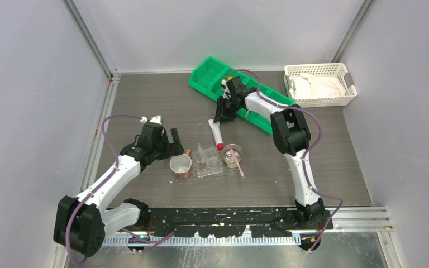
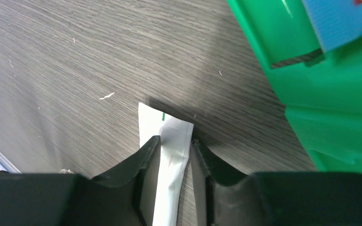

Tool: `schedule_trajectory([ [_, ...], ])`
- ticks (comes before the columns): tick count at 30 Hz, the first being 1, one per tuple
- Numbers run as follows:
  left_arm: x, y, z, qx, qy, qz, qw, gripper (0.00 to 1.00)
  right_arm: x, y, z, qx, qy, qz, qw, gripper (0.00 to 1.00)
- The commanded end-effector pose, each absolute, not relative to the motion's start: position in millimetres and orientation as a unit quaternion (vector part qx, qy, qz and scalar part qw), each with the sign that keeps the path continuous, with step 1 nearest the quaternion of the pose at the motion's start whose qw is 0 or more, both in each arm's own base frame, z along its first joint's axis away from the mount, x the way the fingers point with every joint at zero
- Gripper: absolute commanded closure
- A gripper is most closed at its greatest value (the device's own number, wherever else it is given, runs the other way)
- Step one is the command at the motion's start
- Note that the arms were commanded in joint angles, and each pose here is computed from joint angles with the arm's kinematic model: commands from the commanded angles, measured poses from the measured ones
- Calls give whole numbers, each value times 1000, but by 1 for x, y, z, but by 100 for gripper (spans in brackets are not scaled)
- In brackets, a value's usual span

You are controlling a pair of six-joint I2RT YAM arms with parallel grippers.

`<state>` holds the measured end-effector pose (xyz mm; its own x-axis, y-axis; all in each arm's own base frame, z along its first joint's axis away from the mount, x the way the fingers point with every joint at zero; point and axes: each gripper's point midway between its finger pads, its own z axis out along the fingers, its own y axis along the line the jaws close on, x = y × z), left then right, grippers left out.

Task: Prepare toiletry sets of a toothbrush and toothpaste on the tray

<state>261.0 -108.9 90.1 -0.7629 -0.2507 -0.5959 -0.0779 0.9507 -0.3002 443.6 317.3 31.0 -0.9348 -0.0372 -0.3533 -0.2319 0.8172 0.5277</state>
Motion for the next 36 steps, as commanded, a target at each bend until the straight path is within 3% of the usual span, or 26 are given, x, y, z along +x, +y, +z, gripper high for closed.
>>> schedule_trajectory([
  [1,264,-109,91,-82,928,-131,338,0,445,318,22,-78,941,283,166,68],
  [10,263,-109,89,-82,929,-131,336,0,442,330,38,-87,925,326,176,99],
  [21,263,-110,90,-84,928,-135,336,0,449,318,140,-111,891,325,297,99],
  [36,262,-109,92,-89,927,-135,339,0,431,313,216,-140,812,312,473,99],
])
